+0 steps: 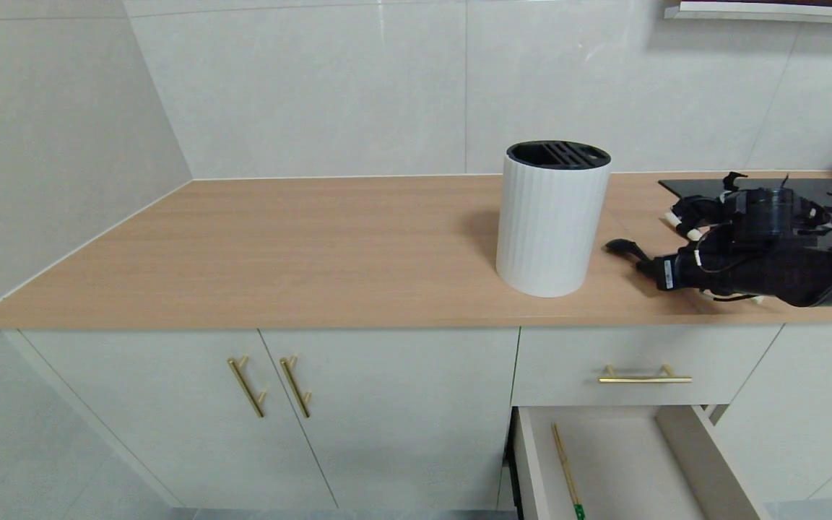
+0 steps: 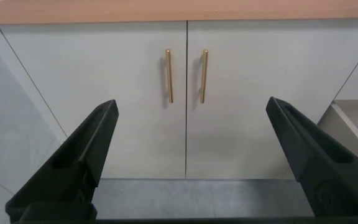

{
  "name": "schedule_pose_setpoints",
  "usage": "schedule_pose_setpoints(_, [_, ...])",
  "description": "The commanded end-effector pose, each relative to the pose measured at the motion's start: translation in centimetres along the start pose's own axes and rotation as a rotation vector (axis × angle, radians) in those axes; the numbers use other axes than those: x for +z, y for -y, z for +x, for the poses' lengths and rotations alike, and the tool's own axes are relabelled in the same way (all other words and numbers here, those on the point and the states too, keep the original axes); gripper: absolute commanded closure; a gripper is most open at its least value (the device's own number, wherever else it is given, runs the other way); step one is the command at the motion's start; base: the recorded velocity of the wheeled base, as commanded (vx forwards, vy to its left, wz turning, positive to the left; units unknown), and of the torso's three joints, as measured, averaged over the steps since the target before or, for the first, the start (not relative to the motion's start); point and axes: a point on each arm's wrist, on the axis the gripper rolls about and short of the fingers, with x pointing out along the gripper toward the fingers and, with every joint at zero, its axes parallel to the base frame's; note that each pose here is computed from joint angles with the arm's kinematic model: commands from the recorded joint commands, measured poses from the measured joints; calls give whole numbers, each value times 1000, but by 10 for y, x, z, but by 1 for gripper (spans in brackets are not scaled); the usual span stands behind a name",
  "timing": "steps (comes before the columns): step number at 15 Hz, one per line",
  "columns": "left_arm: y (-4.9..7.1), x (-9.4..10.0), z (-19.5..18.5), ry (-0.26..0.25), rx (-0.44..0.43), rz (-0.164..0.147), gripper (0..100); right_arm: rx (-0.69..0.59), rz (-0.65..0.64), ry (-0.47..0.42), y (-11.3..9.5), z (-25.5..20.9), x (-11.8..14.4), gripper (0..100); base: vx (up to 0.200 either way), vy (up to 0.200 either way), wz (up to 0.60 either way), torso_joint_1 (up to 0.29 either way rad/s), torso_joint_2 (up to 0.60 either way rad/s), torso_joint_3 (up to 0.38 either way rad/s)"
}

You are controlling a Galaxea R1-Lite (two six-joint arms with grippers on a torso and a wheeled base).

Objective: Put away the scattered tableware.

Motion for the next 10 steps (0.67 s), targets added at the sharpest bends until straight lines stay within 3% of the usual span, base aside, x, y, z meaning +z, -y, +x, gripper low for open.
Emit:
schedule_pose_setpoints(1, [0, 0, 0, -2, 1, 0, 0, -1, 0, 2, 0, -3, 2, 100, 0, 0, 0, 0, 0, 0])
schedule_pose_setpoints(4, [0, 0, 0, 0, 1, 0, 0, -19, 54, 17, -2, -16, 12, 100, 0, 0, 0, 0, 0, 0])
schedule_pose_setpoints(6, [0, 0, 0, 0, 1, 0, 0, -51, 166, 4, -9, -58, 34, 100, 0, 0, 0, 0, 0, 0])
schedule_pose_setpoints(10, [0, 0, 0, -2, 1, 0, 0, -101, 272, -72, -28, -130, 34, 100, 0, 0, 0, 0, 0, 0])
